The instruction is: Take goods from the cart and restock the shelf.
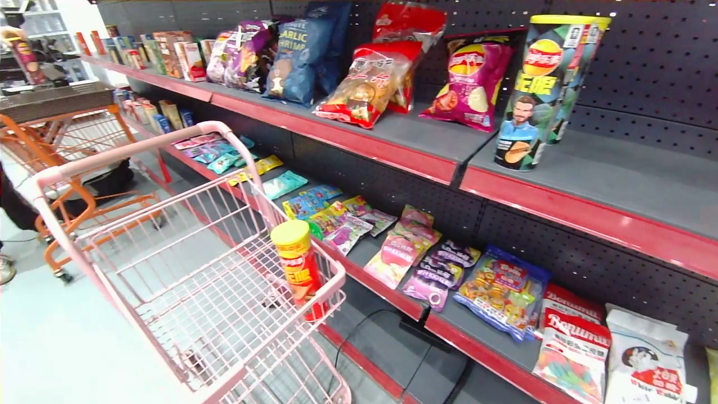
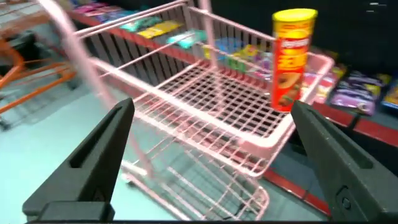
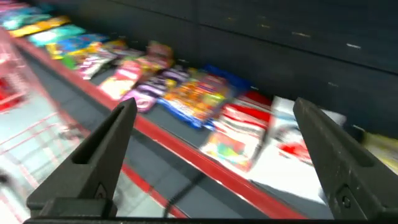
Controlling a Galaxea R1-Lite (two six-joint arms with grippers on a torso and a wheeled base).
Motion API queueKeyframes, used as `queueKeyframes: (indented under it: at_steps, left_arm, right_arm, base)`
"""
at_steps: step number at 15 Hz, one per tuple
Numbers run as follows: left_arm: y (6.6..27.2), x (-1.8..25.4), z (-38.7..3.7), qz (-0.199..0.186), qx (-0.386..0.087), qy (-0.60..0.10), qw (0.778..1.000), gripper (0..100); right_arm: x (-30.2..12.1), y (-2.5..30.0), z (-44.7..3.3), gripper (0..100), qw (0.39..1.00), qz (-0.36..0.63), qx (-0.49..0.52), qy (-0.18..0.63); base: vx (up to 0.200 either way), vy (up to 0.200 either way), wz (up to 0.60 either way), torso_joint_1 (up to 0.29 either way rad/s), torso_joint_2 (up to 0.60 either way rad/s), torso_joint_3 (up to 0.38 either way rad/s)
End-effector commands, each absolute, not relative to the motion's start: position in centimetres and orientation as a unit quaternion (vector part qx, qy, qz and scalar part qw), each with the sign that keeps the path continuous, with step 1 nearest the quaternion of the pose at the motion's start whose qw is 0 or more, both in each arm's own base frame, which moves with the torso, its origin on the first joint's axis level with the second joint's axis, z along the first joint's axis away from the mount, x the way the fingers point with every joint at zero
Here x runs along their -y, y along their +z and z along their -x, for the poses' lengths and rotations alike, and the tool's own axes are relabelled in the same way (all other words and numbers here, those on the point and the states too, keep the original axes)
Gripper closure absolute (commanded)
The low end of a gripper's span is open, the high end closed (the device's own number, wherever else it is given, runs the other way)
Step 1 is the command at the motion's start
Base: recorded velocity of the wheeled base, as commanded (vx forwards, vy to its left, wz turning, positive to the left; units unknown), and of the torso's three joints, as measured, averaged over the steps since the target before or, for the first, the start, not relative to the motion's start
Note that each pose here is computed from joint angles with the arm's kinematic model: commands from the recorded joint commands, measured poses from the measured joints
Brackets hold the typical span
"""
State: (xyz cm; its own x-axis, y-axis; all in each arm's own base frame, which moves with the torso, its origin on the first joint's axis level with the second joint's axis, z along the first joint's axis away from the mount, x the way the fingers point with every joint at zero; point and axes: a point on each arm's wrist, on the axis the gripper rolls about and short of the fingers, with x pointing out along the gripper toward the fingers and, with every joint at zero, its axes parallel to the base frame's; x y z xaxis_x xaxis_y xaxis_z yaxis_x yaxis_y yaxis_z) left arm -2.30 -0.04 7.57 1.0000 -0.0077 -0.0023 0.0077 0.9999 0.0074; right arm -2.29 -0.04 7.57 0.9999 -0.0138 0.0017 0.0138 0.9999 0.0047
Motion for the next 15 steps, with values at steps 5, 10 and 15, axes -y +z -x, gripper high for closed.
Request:
queueKeyframes:
  at_steps: [5, 10, 15]
  left_arm:
    - [7.6, 0.2, 2.3, -0.008, -0.001, -0.037, 0.999, 0]
    - [26.8, 0.3, -5.0, 0.089, -0.012, -0.049, 0.995, 0]
    - [21.1, 0.8, -19.1, 0.029, -0.158, -0.097, 0.982, 0]
  right_arm:
    - [0.0, 7.5, 2.3, 0, 1.0, -0.003, 0.0, -0.007]
    - [0.0, 7.6, 2.3, 0, 1.0, -0.002, 0.001, -0.007]
    - [0.0, 7.5, 2.3, 0, 1.0, -0.002, 0.0, -0.007]
  base:
    - [0.0, 0.0, 0.0, 0.0, 0.0, 0.0]
    - [0.0, 0.0, 0.0, 0.0, 0.0, 0.0]
    - [0.0, 0.0, 0.0, 0.0, 0.0, 0.0]
